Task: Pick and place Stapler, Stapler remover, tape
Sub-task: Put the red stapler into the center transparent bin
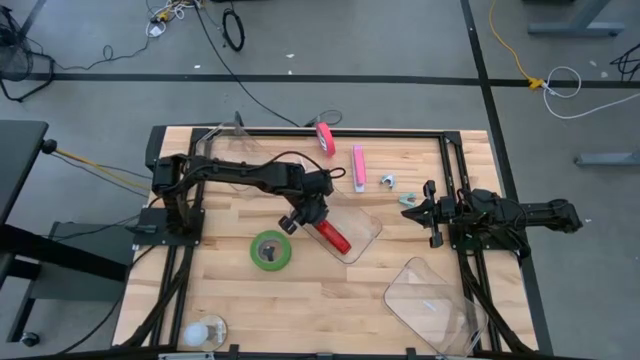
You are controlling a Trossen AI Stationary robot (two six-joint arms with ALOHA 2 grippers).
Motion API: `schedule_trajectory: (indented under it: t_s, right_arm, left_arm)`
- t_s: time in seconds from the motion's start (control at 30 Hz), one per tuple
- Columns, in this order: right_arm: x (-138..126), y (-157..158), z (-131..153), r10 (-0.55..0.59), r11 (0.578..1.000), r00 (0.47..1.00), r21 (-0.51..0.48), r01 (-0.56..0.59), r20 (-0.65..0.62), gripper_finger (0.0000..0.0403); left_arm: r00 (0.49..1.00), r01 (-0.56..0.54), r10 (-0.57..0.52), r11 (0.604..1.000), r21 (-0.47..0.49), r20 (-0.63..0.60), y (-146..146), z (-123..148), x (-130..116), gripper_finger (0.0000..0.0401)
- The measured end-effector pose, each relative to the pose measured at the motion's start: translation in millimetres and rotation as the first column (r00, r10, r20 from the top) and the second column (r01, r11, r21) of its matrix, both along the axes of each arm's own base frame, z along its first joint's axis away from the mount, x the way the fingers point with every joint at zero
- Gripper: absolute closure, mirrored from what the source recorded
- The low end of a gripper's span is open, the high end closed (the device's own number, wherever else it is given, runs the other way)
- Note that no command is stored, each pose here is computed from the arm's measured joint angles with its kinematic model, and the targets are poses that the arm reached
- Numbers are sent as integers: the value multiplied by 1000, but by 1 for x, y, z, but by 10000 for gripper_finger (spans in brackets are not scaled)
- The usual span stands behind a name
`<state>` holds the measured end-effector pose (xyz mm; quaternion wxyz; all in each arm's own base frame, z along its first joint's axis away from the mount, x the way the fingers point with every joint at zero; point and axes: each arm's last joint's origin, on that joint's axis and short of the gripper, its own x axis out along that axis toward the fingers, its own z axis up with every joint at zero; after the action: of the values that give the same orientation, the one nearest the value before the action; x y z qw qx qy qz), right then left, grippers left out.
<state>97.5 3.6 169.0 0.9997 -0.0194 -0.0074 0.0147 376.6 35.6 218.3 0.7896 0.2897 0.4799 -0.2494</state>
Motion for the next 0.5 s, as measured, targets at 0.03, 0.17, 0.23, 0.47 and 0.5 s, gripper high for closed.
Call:
schedule_trajectory:
  t_s: [0.03, 0.17, 0.23, 0.47, 0.5]
  right_arm:
    - [0, 0, 0, 0, 1000, 1000, 0, 0, 0, 385]
    - [0, 0, 0, 0, 1000, 1000, 0, 0, 0, 385]
    - [0, 0, 0, 0, 1000, 1000, 0, 0, 0, 385]
    - [0, 0, 0, 0, 1000, 1000, 0, 0, 0, 385]
    - [0, 0, 0, 0, 1000, 1000, 0, 0, 0, 385]
  left_arm:
    - [1000, 0, 0, 1000, 0, 0, 0, 0, 0, 260]
    - [1000, -5, 5, 1000, -2, -13, 0, 0, -1, 258]
    - [999, -28, 27, 1000, -14, -28, 0, -1, -2, 252]
    - [999, -40, 40, 999, -22, -33, 0, -2, -2, 257]
    - [999, -40, 39, 999, -23, -30, 0, -2, -1, 256]
